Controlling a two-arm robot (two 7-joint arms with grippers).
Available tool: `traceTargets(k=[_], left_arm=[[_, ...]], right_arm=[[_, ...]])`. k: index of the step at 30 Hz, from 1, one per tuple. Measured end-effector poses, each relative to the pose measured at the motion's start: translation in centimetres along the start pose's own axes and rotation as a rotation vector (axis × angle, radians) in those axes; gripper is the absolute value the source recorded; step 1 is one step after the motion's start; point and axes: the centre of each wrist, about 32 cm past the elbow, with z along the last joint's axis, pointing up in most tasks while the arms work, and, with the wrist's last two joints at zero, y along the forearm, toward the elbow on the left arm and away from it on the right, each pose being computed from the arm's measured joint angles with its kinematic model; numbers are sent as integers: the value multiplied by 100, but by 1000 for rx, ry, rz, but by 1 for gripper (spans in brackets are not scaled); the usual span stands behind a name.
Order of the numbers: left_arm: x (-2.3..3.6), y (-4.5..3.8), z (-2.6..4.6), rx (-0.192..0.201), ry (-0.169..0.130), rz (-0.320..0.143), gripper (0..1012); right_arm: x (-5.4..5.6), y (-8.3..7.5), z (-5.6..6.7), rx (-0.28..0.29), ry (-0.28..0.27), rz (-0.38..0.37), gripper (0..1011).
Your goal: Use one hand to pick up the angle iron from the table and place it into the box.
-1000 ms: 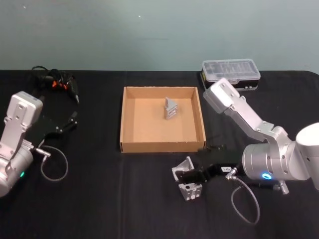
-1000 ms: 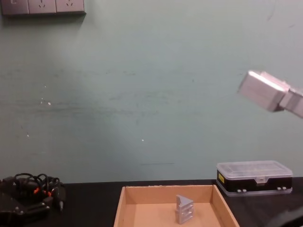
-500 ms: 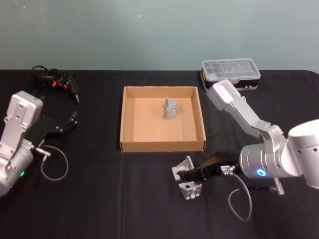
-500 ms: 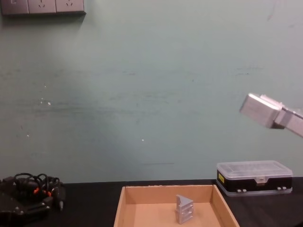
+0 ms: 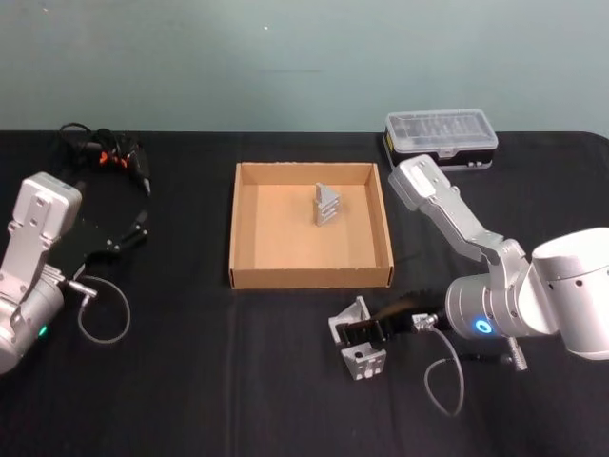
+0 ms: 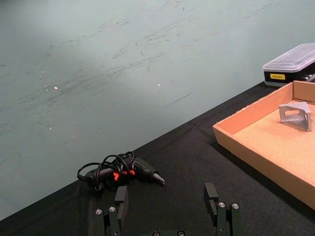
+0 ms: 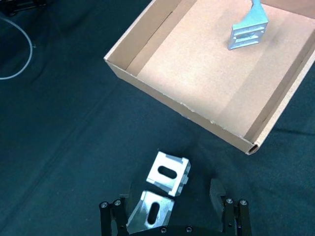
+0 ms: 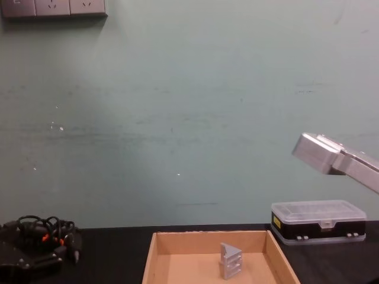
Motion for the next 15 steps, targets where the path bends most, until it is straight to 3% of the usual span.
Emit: traceTargets(k=[15], left_arm=[[0, 0, 0, 0, 0, 0, 1011]], right_arm=[[-67, 91, 88, 17, -16, -11, 1004]])
